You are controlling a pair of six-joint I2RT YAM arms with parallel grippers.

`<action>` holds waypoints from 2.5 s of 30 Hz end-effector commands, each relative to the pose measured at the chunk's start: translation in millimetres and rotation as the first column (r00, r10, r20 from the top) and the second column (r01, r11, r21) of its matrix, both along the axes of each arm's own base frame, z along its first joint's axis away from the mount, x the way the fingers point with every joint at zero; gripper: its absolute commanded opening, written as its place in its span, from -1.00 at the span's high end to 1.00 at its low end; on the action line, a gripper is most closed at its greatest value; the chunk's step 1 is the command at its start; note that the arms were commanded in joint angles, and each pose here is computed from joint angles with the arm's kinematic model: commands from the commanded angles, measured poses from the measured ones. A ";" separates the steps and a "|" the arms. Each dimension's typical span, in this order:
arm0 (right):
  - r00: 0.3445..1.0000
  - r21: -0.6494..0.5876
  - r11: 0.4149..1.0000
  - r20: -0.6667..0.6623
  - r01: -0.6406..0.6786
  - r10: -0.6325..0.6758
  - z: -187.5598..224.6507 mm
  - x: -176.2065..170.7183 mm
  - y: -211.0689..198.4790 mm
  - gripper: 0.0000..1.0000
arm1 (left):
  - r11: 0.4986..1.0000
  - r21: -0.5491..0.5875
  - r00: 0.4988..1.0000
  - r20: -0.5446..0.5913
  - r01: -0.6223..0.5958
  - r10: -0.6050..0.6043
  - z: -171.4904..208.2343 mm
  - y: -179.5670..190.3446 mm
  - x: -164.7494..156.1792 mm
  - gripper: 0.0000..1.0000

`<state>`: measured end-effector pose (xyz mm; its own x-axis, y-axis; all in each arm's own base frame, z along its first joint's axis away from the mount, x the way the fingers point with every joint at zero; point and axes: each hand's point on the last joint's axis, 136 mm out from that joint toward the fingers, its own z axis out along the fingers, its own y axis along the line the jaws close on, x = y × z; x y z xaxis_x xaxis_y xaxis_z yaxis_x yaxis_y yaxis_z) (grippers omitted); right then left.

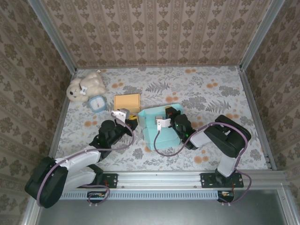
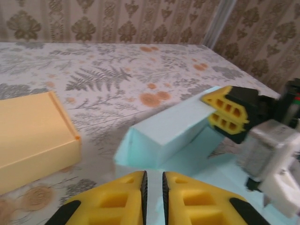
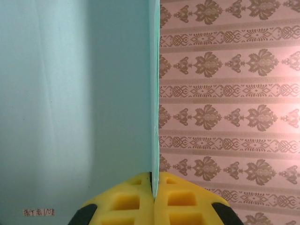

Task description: Fold the paper box

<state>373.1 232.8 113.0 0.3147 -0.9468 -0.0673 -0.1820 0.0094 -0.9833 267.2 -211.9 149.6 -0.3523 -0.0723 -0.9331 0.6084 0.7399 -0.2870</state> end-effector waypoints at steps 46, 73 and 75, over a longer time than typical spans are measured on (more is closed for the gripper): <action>0.994 0.012 1.000 -0.107 0.016 -0.014 -24.1 -6.6 -7.7 1.00 | 0.978 -0.068 0.978 -0.053 0.199 -0.203 -65.2 -20.9 20.6 0.36; 0.991 0.007 1.000 -0.133 0.022 -0.021 -37.4 -9.5 -7.7 1.00 | 0.980 -0.077 0.979 -0.071 0.184 -0.190 -71.4 -59.4 36.6 0.45; 0.991 0.010 1.000 -0.132 0.023 -0.021 -37.2 -10.0 -7.5 1.00 | 0.986 -0.073 0.985 -0.071 0.152 -0.157 -71.7 -58.3 40.6 0.43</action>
<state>375.1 226.4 112.5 0.2792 -0.9534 -0.1145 -0.2032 0.0579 -0.9774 293.4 -269.2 72.3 -0.4558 -0.0306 -0.8895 0.7218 0.5721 -0.3895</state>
